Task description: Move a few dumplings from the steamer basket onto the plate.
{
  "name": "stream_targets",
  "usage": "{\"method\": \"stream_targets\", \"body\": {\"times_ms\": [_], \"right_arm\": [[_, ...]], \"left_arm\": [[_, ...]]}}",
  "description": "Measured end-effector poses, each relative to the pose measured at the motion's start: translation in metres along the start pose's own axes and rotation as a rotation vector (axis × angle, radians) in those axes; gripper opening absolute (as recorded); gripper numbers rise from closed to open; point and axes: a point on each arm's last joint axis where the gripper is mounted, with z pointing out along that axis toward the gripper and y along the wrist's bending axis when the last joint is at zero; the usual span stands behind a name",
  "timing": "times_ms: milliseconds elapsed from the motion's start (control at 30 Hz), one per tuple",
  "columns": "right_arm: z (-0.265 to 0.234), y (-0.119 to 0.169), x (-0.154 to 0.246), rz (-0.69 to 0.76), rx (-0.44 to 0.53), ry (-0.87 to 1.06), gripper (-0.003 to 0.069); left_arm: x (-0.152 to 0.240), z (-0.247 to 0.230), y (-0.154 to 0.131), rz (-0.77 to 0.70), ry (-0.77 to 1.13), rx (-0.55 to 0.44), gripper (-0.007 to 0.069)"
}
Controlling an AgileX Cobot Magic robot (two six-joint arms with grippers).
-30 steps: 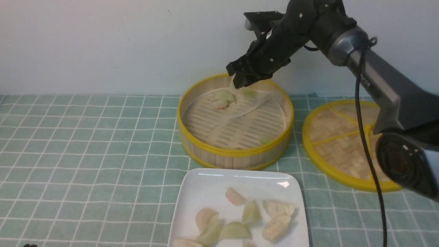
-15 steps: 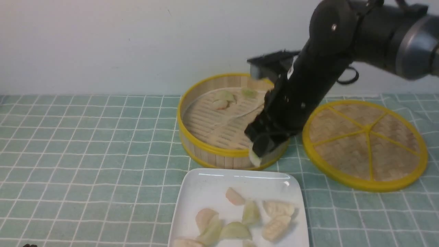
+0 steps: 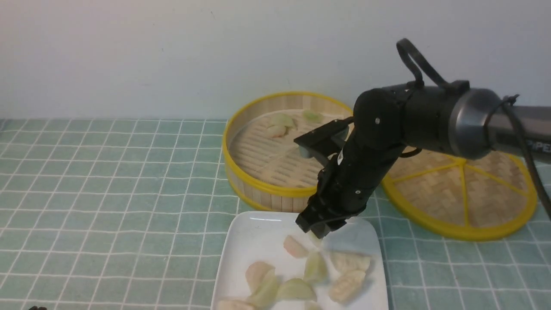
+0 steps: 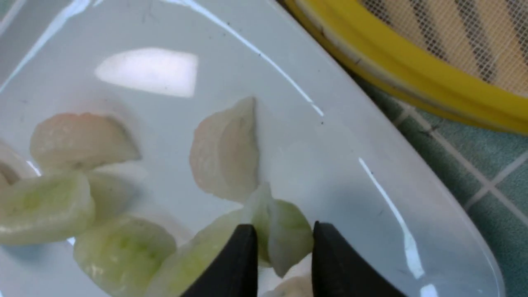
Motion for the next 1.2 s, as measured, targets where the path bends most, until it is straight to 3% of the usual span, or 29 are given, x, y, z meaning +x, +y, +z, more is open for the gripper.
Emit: {"method": "stream_targets", "body": {"times_ms": [167, 267, 367, 500, 567, 867, 1033, 1200], "right_arm": [[-0.002, -0.001, 0.0, 0.025, 0.008, 0.013, 0.0351], [-0.011, 0.002, -0.001, 0.041, 0.0, 0.038, 0.0356], [-0.046, 0.007, 0.001, 0.05, 0.001, 0.035, 0.0291], [-0.14, 0.022, 0.017, 0.055, 0.041, -0.148, 0.0066], [-0.171, 0.027, 0.028, 0.059, 0.054, -0.233, 0.0015], [-0.272, 0.045, 0.124, 0.081, 0.116, -0.776, -0.0013], [-0.281, 0.05, 0.182, 0.064, 0.113, -1.022, -0.0013], [-0.285, 0.056, 0.237, 0.054, 0.099, -1.15, -0.0015]], "left_arm": [[0.0, 0.0, 0.0, 0.0, 0.0, 0.0, -0.0006], [0.0, 0.0, 0.0, 0.0, 0.0, 0.0, -0.0006], [0.0, 0.0, 0.0, 0.0, 0.0, 0.0, -0.0006], [0.0, 0.0, 0.0, 0.0, 0.0, 0.0, -0.0006], [0.0, 0.0, 0.0, 0.0, 0.0, 0.0, -0.0006], [0.0, 0.0, 0.0, 0.0, 0.0, 0.0, -0.0006], [0.0, 0.0, 0.0, 0.0, 0.0, 0.0, -0.0006], [0.0, 0.0, 0.0, 0.0, 0.0, 0.0, -0.0006]]}}
